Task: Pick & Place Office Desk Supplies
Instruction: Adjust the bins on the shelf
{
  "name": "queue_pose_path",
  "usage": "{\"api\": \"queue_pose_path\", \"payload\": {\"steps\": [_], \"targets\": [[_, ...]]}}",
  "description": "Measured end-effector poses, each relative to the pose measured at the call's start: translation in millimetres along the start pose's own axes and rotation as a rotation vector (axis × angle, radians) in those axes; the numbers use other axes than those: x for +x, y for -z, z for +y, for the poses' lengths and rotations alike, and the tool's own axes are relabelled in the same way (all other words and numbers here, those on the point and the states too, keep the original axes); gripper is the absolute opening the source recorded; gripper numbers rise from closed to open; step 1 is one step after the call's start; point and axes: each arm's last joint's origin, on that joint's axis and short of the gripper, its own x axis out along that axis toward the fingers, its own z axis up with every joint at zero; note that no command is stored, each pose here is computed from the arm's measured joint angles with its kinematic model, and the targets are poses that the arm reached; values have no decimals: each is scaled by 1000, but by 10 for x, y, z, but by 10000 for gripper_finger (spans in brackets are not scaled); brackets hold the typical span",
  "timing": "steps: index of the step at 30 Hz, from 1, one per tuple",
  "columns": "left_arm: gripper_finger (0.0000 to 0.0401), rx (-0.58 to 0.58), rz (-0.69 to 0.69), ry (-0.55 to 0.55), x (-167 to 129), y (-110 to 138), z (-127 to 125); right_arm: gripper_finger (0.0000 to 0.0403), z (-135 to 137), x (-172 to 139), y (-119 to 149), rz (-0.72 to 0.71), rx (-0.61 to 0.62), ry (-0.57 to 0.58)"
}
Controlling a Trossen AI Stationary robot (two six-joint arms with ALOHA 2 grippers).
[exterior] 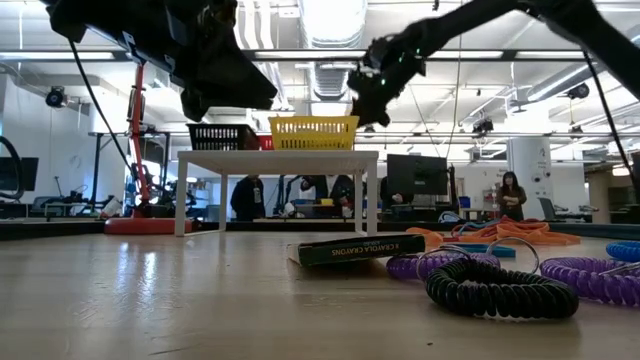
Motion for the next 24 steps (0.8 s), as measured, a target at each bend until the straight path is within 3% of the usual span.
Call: {"api": "queue_pose_path", "payload": {"steps": [6,13,24], "targets": [[118,9,4,-4,-8,12,-11,8,495,-261,-77,-43,-102,-53],[118,8,-6,6,-97,-37,-13,35,977,-188,-72,-41,-197,-143],[118,4,-35,-16,-410,-40,-130,164,913,452,-150,14,-333,-141]]}}
